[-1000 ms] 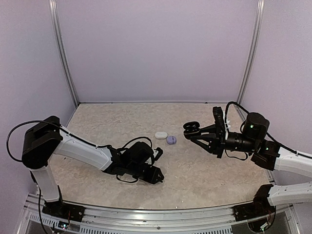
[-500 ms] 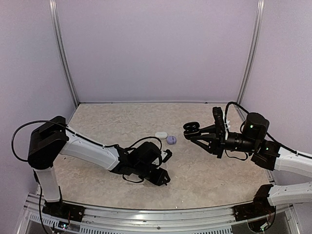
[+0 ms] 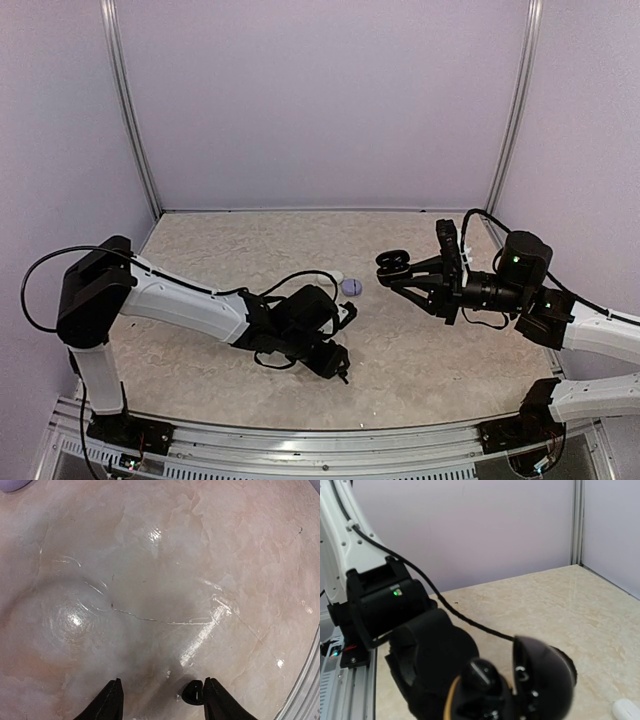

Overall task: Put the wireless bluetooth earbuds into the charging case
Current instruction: Adjust the right earbud at the center of the board.

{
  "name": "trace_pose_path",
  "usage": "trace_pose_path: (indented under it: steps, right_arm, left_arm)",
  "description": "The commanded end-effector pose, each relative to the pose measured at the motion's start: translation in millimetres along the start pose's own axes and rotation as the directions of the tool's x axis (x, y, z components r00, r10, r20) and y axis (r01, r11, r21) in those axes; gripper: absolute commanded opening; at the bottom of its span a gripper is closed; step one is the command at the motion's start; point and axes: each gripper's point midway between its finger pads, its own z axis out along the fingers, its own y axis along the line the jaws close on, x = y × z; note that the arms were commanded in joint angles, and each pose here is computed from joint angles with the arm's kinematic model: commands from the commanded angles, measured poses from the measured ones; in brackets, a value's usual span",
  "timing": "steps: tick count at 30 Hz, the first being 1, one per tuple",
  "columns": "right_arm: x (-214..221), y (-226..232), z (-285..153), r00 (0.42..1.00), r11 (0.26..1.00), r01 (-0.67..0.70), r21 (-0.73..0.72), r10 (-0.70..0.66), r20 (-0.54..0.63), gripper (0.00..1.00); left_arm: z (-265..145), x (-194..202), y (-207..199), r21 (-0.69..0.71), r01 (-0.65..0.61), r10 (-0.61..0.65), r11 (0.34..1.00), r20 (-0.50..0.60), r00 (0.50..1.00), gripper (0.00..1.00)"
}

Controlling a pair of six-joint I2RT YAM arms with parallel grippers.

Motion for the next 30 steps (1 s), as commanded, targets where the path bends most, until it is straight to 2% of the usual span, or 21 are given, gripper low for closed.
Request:
trace_pose_path:
  steps: [1, 4, 15, 24, 30]
  right_arm:
    - [-18.2, -1.9, -2.9, 0.999, 1.0, 0.026, 0.009, -0.026, 0.043, 0.0]
    - [-18.7, -1.7, -2.3, 0.999, 1.0, 0.023, 0.006, -0.024, 0.044, 0.0]
    - [-18.9, -2.0, -3.0, 0.999, 1.0, 0.025, 0.01, -0.025, 0.042, 0.0]
    - [-18.2, -2.0, -3.3, 0.999, 1.0, 0.029, 0.011, -0.029, 0.041, 0.0]
    - [-17.6, -2.0, -3.2, 0.999, 0.999, 0.03, 0.011, -0.03, 0.041, 0.0]
  left_arm:
    - [-11.9, -6.5, -1.0, -0.077, -0.007, 0.008, 0.997, 0.017, 1.0, 0.61]
    - [-2.9, -0.8, -5.7, -0.091, -0.007, 0.007, 0.996, -0.005, 1.0, 0.65]
    - [14.6, 15.1, -3.3, -0.147, -0.018, 0.008, 0.989, -0.066, 0.998, 0.66]
    - [4.4, 35.6, 18.4, -0.25, -0.109, 0.075, 0.962, -0.141, 0.987, 0.64]
    - [-11.5, 42.4, 25.3, -0.264, -0.183, 0.141, 0.947, -0.169, 0.975, 0.65]
